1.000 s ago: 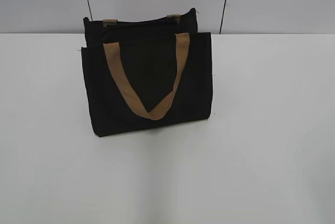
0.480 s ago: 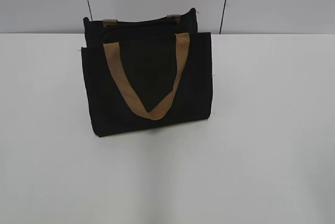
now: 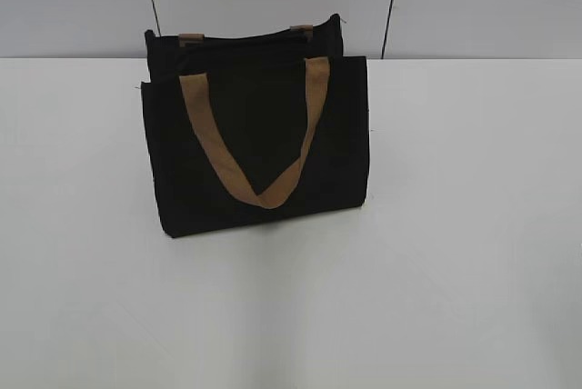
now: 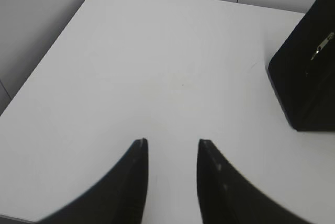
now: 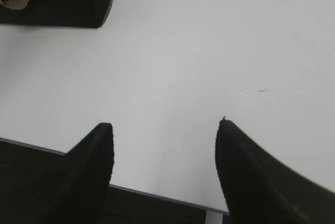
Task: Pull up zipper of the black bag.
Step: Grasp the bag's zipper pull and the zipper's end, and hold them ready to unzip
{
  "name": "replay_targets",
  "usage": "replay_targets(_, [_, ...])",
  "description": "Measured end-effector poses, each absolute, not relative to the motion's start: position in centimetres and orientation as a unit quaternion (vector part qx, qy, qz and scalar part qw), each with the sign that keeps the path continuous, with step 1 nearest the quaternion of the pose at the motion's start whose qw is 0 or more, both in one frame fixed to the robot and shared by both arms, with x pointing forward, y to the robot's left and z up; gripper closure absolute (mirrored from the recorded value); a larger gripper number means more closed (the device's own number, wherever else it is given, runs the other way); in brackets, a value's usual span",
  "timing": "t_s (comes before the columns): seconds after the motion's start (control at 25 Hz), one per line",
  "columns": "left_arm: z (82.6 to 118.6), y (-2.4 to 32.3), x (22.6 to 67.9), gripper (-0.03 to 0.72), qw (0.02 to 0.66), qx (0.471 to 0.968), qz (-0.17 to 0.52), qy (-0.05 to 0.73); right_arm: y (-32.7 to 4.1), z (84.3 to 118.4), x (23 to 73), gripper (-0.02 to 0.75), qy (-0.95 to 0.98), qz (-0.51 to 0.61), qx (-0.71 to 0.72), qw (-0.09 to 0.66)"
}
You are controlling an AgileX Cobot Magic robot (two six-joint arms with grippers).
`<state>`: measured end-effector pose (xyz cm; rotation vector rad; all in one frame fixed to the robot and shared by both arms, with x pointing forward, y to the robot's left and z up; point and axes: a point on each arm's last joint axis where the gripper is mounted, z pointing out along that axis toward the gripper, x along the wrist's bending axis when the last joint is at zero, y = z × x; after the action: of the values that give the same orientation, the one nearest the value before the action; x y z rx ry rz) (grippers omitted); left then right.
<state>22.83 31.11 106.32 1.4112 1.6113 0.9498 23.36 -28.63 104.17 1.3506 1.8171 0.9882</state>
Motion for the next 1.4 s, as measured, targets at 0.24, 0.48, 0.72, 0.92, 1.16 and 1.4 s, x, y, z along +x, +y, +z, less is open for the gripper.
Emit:
replay_targets(0.24, [106.32, 31.11, 22.83, 0.447, 0.389, 0.555, 0.373, 0.634, -28.63, 104.17, 23.36, 0.269, 0.695, 0.378, 0.516, 0.329])
replay_targets(0.48, [106.32, 31.11, 22.83, 0.447, 0.389, 0.555, 0.373, 0.634, -28.63, 104.17, 23.36, 0.270, 0.695, 0.378, 0.516, 0.329])
replay_targets(0.72, [106.32, 31.11, 22.83, 0.447, 0.389, 0.555, 0.373, 0.634, -28.63, 104.17, 23.36, 0.270, 0.695, 0.378, 0.516, 0.329])
replay_targets(0.92, [106.32, 31.11, 22.83, 0.447, 0.389, 0.555, 0.373, 0.634, -28.63, 104.17, 23.36, 0.270, 0.695, 0.378, 0.516, 0.329])
replay_targets(1.16, [106.32, 31.11, 22.83, 0.447, 0.389, 0.555, 0.373, 0.634, -28.63, 104.17, 23.36, 0.270, 0.695, 0.378, 0.516, 0.329])
replay_targets(1.4, [106.32, 31.11, 22.83, 0.447, 0.389, 0.555, 0.373, 0.634, -28.63, 104.17, 23.36, 0.270, 0.695, 0.378, 0.516, 0.329])
